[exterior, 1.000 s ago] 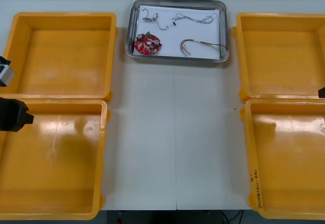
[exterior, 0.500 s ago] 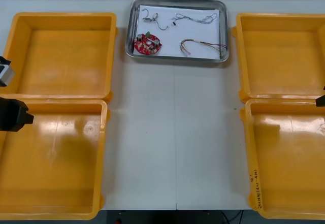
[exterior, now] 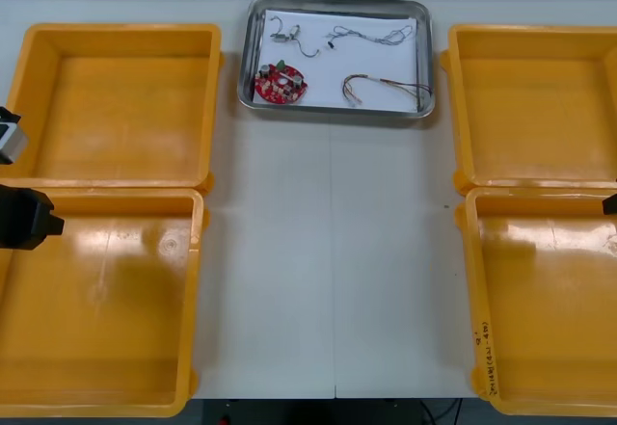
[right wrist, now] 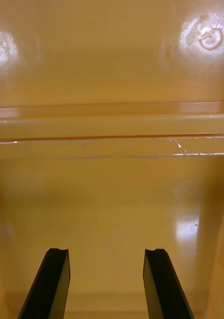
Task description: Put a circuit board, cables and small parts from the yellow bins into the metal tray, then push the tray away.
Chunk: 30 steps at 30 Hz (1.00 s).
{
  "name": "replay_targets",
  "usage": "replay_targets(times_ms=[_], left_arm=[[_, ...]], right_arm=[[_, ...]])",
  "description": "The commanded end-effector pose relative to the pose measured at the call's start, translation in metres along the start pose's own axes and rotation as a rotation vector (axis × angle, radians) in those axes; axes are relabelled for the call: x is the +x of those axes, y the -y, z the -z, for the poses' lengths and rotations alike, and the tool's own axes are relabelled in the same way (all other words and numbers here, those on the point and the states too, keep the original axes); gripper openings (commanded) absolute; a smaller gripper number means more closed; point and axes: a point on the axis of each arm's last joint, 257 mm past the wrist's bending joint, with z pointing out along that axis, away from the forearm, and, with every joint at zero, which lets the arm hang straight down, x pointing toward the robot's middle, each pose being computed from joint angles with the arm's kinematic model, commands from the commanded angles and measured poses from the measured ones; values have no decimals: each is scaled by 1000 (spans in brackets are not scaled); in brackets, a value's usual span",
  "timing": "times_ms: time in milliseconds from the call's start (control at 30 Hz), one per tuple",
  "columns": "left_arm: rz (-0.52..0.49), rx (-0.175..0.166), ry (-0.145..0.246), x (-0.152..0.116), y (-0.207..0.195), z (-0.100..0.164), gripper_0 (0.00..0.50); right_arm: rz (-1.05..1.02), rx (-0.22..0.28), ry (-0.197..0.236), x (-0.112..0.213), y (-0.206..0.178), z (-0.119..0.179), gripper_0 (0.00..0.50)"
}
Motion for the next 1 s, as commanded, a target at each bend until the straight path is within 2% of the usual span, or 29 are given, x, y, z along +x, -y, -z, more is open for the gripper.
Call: replay_targets(times_ms=[33, 433, 1000], left_arm=[[-108, -42, 9, 1, -12, 12, 500], [-108, -42, 9, 1, -12, 12, 500], [-108, -42, 9, 1, -12, 12, 500]], right_arm=[[-31, 34, 0, -1, 14, 14, 430], [-49, 39, -19, 3, 16, 17, 429], [-49, 39, -19, 3, 16, 17, 428]])
